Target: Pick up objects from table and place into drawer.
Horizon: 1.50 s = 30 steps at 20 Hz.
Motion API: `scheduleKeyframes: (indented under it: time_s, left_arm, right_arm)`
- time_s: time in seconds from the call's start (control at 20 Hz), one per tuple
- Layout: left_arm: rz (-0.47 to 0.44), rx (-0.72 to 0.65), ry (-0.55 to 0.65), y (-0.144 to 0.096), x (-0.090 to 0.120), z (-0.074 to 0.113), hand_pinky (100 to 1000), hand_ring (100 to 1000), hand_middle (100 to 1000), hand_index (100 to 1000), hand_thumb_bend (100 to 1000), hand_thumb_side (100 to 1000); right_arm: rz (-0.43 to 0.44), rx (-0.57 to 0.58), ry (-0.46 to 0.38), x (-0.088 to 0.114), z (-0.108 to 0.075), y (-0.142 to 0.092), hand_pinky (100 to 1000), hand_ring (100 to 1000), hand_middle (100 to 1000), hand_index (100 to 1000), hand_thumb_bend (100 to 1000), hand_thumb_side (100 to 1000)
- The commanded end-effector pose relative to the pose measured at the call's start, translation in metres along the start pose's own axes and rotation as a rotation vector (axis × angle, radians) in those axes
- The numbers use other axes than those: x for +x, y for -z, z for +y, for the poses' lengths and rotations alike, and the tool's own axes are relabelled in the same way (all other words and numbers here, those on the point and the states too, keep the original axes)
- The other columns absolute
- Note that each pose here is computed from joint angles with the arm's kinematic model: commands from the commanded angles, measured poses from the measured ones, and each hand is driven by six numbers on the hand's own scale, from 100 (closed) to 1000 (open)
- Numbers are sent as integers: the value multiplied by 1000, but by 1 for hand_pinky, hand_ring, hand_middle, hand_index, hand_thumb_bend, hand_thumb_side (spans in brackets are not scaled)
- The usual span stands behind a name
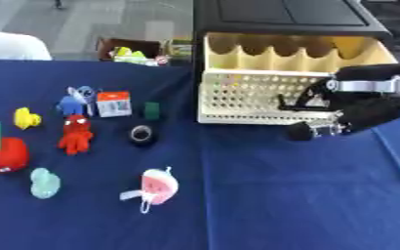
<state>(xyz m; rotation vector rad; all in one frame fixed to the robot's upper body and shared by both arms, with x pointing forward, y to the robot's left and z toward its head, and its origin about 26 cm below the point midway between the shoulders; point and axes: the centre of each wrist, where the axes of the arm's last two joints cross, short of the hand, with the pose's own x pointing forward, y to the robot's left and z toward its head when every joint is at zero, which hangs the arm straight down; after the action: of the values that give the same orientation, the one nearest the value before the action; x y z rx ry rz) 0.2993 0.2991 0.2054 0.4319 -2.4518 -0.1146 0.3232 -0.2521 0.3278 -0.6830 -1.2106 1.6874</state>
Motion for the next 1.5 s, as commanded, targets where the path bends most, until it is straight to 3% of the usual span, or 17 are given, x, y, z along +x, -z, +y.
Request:
scheduleKeyframes:
  time_s: [0.05, 0.7, 1.25, 1.5]
  left_arm:
    - [-34, -6, 2, 6, 7, 2, 551, 595, 645, 881, 100, 984]
    - [-38, -5, 0, 6, 7, 2, 551, 596, 646, 882, 100, 983]
    - [-34, -6, 0, 6, 7, 2, 551, 597, 647, 881, 100, 985]
    - [-31, -7, 1, 5, 7, 2, 551, 598, 648, 882, 100, 986]
  right_arm:
    - [60, 50, 43, 0, -7, -14, 100, 100, 100, 849, 699, 966]
    - [25, 90, 74, 4, 4, -22, 100, 100, 100, 851, 699, 971]
    - [11, 62, 67, 12, 3, -30, 100, 100, 100, 857, 697, 986]
    - [56, 29, 29, 11, 3, -31, 100, 100, 100, 884, 703, 1000]
